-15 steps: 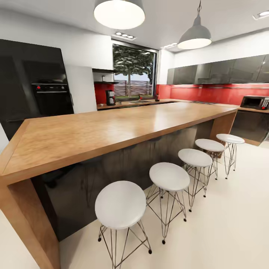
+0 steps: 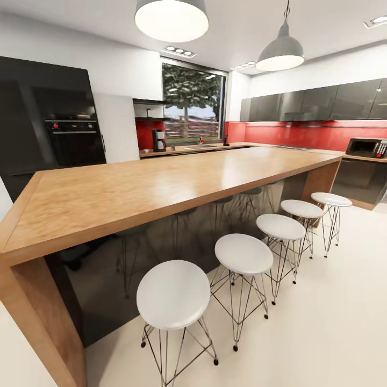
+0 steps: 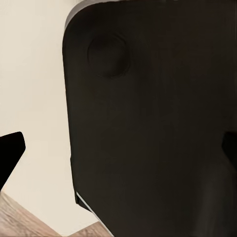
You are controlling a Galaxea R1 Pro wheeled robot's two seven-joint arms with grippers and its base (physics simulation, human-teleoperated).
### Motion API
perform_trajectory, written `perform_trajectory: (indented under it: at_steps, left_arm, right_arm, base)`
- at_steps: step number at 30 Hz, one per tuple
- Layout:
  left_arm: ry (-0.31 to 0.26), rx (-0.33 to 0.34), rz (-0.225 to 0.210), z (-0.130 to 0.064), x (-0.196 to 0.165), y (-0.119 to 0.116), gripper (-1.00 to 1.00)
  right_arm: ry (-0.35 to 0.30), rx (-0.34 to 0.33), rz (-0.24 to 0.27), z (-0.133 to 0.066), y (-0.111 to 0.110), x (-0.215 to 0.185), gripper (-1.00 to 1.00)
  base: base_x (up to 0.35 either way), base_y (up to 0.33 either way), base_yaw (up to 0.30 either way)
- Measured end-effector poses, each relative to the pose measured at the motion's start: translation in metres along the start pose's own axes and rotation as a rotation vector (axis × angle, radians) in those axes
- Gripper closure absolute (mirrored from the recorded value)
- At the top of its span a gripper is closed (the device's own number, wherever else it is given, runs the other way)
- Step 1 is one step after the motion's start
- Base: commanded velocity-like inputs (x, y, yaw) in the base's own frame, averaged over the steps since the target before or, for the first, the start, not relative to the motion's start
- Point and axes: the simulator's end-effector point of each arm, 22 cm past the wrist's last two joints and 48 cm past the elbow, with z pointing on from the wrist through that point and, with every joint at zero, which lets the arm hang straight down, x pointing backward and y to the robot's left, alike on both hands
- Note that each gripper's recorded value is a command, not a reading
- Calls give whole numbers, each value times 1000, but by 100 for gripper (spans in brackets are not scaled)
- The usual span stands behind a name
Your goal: Set up a coffee station on the kitchen countertop: keep the coffee maker on the countertop, move the bottle of coffee from the kitchen shelf to the counter next to the coffee maker, place a paper coffee filter on top of the coffee maker, put the saucer next to the coffee maker with the coffee cup on the saucer, and place the electric kettle next to the coffee maker.
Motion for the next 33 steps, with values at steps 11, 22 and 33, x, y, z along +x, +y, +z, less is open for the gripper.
perform_trajectory:
  at_steps: [11, 22, 33]
  left_arm:
    - [-60, -1, -18, 0, -13, 0, -100]
    - [-149, 3, -9, -2, -32, -2, -100]
    - [-147, 4, 2, -2, -32, -3, -100]
  right_arm:
    - [-67, 8, 0, -1, -5, -19, -100]
    - [-109, 9, -1, -1, -7, -28, -100]
    - [-110, 10, -2, -1, -8, -28, -100]
  base:
    - [0, 0, 0]
    - [0, 0, 0]
    - [0, -124, -175]
